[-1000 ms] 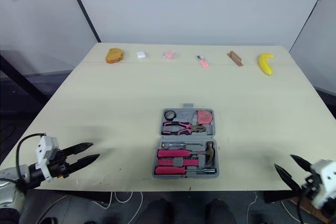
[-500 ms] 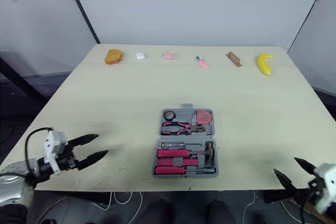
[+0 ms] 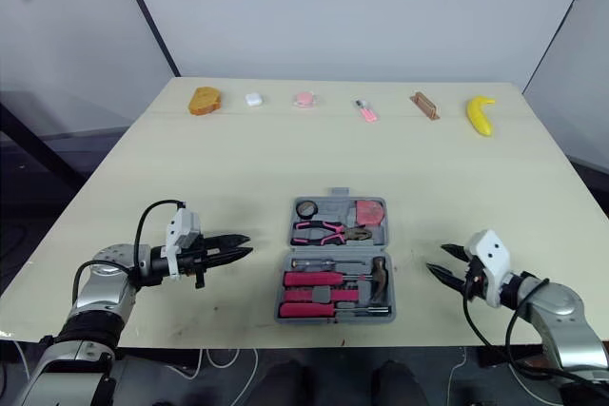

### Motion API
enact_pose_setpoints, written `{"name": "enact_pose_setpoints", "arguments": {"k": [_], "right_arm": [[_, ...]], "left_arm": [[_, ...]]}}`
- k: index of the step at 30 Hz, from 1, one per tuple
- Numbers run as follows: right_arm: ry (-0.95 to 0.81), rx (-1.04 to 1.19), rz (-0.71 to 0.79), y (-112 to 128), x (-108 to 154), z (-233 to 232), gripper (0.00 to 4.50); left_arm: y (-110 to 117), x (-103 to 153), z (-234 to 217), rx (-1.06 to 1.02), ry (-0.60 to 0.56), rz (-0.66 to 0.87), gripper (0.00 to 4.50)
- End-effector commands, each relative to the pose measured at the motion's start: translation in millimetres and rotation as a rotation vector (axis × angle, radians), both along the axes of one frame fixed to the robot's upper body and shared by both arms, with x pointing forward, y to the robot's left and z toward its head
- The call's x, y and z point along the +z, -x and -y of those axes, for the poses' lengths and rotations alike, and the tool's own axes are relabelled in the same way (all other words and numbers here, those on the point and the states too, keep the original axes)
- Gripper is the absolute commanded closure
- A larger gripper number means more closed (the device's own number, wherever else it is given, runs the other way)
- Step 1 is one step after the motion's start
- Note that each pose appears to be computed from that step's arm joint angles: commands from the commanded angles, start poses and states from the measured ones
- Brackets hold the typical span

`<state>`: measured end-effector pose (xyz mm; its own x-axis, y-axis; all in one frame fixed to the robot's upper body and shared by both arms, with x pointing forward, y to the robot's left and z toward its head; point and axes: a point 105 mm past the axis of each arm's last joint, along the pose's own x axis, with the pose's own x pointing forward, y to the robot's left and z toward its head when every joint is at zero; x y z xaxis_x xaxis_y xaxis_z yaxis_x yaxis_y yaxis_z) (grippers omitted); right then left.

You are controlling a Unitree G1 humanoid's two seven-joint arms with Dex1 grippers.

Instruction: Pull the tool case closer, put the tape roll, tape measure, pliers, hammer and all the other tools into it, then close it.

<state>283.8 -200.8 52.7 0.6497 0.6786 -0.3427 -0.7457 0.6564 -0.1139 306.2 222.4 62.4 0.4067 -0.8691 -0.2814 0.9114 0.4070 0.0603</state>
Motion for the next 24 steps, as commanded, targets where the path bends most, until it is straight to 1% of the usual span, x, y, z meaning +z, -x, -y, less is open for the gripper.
{"name": "enact_pose_setpoints", "arguments": {"k": [1, 2, 3, 4, 8, 11, 24], "right_arm": [[0.04, 0.102, -0.008, -16.1, -2.1, -27.2, 3.24], [0.053, 0.124, -0.012, -20.2, -3.6, -33.7, 3.66], [0.067, 0.147, -0.015, -23.5, -5.1, -39.6, 4.19], [0.078, 0.166, -0.017, -25.5, -6.3, -43.9, 4.36], [0.097, 0.222, -0.02, -30.8, -8.6, -59.5, 4.36], [0.121, 0.242, -0.024, -31.6, -11.0, -61.9, 4.36], [0.113, 0.258, -0.008, -34.2, -8.1, -68.5, 4.36]], "left_arm": [[-6.8, -0.1, 17.5, -0.082, -0.024, 0.001, 4.5], [-8.8, -2.2, 22.2, -0.095, -0.03, -0.008, 4.5], [-10.5, -4.3, 26.6, -0.107, -0.036, -0.015, 4.5], [-11.6, -5.9, 30.0, -0.117, -0.039, -0.019, 4.5], [-17.6, -10.7, 43.4, -0.134, -0.037, -0.033, 4.5], [-19.1, -14.3, 49.9, -0.15, -0.041, -0.044, 4.5], [-20.6, -25.5, 55.7, -0.166, -0.06, -0.078, 4.5]]}}
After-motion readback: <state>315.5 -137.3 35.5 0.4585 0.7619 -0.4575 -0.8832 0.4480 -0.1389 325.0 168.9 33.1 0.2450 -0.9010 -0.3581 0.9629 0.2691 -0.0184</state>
